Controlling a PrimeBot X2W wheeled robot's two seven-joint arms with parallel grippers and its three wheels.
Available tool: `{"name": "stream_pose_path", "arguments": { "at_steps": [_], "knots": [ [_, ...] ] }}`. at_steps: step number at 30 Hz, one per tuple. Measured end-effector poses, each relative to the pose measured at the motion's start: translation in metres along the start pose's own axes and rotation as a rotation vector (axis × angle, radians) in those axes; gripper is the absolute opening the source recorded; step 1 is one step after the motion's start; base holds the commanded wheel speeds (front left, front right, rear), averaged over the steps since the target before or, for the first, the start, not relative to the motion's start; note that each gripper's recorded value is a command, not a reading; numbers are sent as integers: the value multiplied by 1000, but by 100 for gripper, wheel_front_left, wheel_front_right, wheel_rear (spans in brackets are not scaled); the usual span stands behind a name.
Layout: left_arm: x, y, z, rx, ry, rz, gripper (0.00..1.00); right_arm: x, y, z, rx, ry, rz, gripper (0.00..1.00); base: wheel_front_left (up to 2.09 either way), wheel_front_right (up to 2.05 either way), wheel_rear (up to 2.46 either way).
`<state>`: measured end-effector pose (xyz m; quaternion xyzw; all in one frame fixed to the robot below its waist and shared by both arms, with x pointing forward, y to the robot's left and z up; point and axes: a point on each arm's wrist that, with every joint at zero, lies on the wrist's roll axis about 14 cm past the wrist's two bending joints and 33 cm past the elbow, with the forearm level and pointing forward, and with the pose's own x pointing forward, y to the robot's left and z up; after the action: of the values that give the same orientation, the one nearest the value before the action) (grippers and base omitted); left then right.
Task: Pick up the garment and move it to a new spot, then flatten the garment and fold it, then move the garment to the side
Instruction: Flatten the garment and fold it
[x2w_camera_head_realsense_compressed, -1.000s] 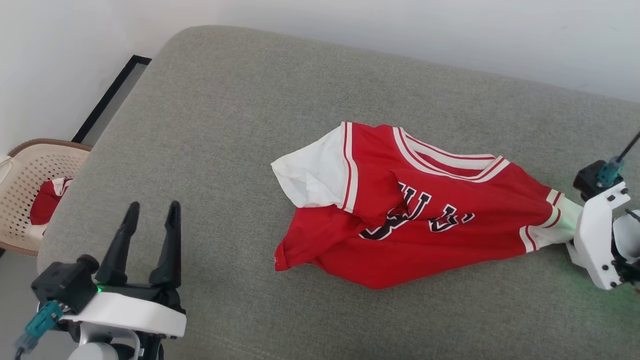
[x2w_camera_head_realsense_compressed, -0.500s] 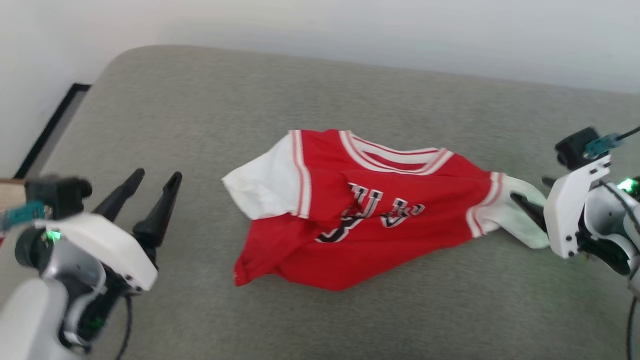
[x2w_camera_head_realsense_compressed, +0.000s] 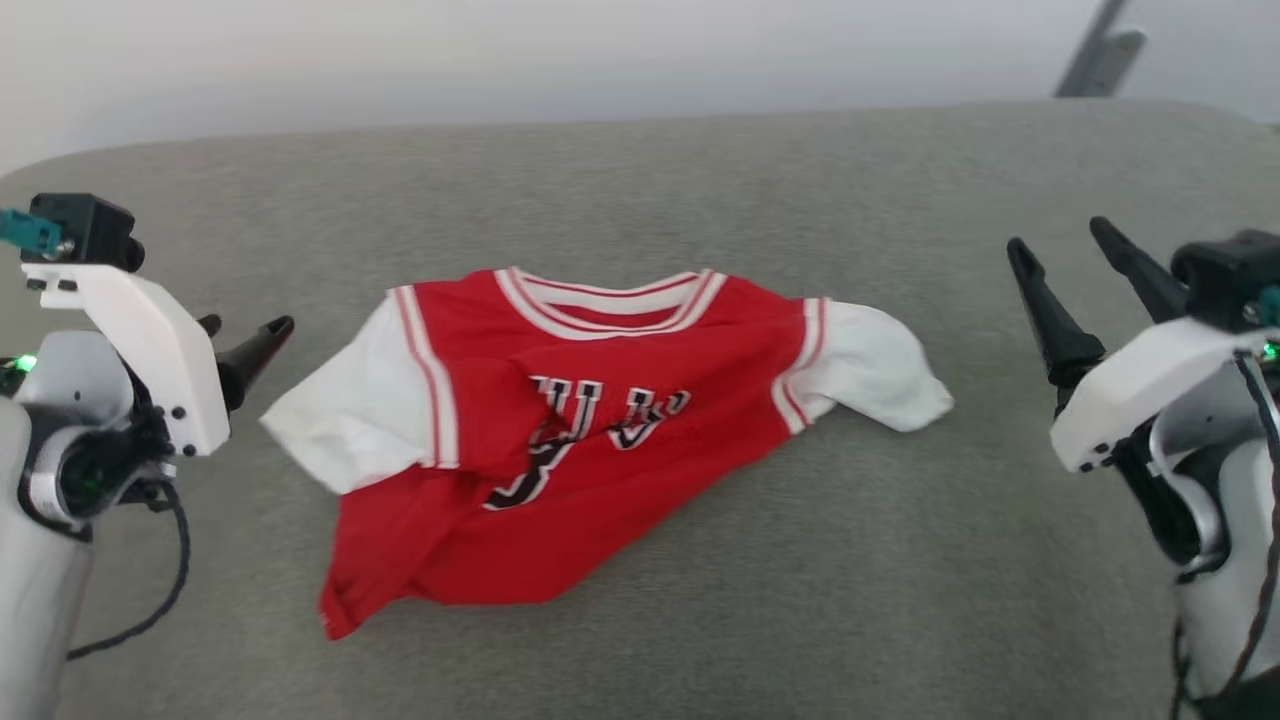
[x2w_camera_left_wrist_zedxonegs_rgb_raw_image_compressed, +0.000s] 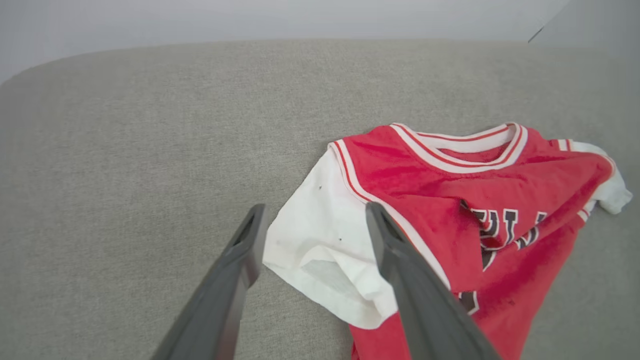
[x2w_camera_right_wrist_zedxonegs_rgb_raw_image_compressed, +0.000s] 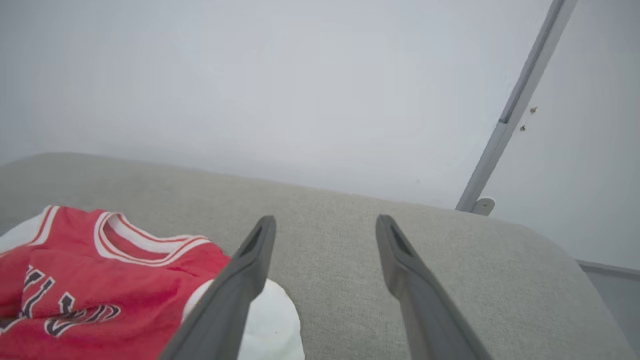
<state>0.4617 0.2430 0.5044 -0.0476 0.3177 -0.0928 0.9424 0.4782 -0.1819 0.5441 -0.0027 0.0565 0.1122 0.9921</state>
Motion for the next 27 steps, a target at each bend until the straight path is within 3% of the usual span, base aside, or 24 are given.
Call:
{"name": "stream_pose_path", "arguments": {
  "at_steps": [5,9,17,27],
  "knots": [
    [31,-1,-27,0,215,17,100,-28,-14,19,35,-120,-135,100,0,0,0],
    [47,5,-50,5,363,54,100,-46,-20,20,39,-132,-198,100,0,0,0],
    [68,28,-79,-1,542,144,100,-63,-29,13,57,-93,-252,100,0,0,0],
    [85,30,-100,-58,661,144,100,-62,-28,0,85,-21,-246,100,0,0,0]
  ]
}}
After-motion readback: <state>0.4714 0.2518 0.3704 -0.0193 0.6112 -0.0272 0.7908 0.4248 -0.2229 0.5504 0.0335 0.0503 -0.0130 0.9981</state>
